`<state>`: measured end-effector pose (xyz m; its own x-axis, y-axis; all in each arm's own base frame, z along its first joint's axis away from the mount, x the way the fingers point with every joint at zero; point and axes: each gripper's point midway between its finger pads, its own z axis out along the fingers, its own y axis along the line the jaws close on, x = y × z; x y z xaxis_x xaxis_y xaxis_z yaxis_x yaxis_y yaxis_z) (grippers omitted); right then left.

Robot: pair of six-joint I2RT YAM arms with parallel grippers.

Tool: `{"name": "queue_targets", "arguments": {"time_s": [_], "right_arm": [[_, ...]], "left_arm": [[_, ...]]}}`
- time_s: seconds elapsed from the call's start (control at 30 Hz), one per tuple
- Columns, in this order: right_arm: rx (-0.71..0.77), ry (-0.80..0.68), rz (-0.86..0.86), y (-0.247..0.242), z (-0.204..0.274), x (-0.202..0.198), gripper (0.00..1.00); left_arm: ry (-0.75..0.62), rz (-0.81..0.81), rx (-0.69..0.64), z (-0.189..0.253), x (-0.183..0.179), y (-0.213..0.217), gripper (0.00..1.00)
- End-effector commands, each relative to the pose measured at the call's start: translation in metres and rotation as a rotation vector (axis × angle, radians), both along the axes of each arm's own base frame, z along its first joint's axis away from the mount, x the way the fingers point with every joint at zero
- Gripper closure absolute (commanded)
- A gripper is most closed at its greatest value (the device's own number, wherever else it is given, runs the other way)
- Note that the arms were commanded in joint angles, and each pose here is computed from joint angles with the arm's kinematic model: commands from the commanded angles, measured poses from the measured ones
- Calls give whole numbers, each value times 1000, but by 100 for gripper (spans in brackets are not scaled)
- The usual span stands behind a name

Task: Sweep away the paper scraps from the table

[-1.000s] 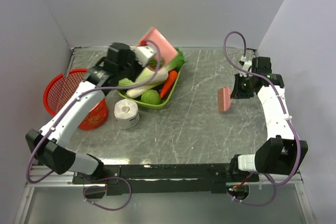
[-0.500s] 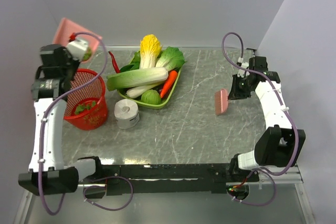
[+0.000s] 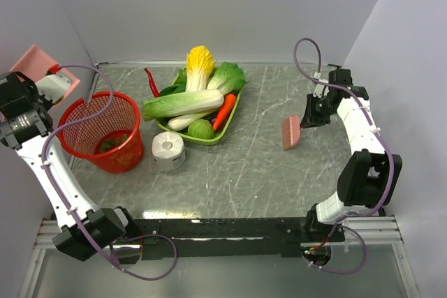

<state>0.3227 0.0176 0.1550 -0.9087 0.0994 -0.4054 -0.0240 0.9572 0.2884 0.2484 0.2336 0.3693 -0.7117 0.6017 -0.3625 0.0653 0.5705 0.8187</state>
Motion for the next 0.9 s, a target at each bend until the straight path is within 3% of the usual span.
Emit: {"name": "queue_targets", "arguments": {"time_s": [0.0,0.2,0.3,0.37,0.47,0.87], "right_arm": [[27,-76,-5,1,23,22,100],[43,-78,-2,4,23,24,100],[51,-73,0,6,22,21,100],[51,-78,2,6,23,20,100],[41,-87,-1,5,24,18,100],[24,-103,-1,3,29,11,100]], "left_arm": [[135,-205,201,25,-1,-11,99],[410,-386,360,8,-5,-13,99],[619,-464,443,-16,-15,-8,99],[627,-466,555,-6,-6,-1,99],[570,-472,603,6,6,0,99],[405,-421,625,19,28,7,99]]}}
